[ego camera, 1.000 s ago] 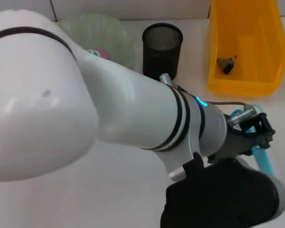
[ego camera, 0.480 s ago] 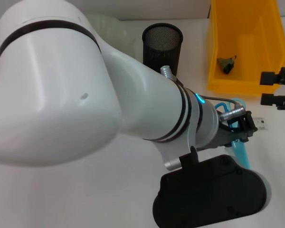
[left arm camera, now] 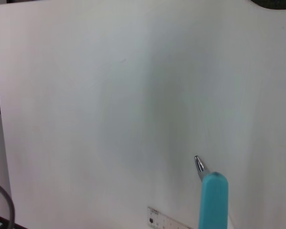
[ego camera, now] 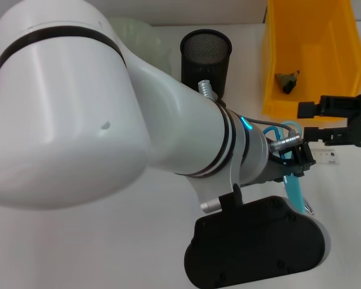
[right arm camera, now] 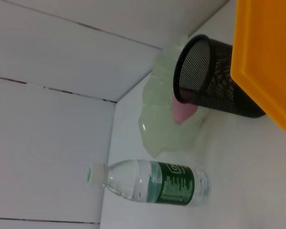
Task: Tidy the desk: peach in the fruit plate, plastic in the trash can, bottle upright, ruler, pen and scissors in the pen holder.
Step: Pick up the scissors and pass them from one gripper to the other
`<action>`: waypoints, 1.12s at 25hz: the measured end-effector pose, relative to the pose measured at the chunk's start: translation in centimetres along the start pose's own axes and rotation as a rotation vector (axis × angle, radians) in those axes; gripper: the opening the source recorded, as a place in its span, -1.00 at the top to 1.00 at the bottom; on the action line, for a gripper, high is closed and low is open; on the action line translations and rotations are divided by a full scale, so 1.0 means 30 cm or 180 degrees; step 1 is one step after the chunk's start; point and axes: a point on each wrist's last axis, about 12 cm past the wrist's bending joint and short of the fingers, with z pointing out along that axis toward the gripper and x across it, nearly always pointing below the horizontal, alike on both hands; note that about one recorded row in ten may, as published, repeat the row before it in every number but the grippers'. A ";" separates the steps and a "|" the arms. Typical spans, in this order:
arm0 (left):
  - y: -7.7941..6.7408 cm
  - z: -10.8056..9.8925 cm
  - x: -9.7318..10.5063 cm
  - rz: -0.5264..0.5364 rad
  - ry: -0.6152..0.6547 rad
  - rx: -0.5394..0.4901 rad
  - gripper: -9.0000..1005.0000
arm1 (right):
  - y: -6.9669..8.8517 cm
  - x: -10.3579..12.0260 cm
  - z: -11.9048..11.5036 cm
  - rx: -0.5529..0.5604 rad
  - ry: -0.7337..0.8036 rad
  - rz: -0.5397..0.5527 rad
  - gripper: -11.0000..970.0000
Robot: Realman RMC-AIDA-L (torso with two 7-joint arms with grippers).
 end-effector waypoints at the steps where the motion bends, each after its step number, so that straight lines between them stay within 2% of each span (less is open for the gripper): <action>1: 0.000 0.000 0.000 0.0001 0.0001 0.0001 0.55 | 0.000 0.000 0.000 0.0000 0.0000 0.0000 -0.70; 9: -0.004 0.002 -0.001 0.0031 0.0004 0.0012 0.55 | 0.014 -0.017 0.069 0.0037 0.0110 -0.0027 -0.69; 16: -0.005 0.003 -0.001 0.0053 0.0021 0.0019 0.55 | 0.015 -0.018 0.086 0.0030 0.0100 -0.0018 -0.69; 26: -0.007 0.006 -0.012 0.0082 -0.0001 0.0030 0.55 | 0.010 -0.008 0.110 0.0021 0.0153 -0.0003 -0.15; 28: -0.007 0.007 -0.012 0.0089 -0.0003 0.0030 0.55 | 0.012 -0.004 0.116 0.0030 0.0197 -0.0017 -0.14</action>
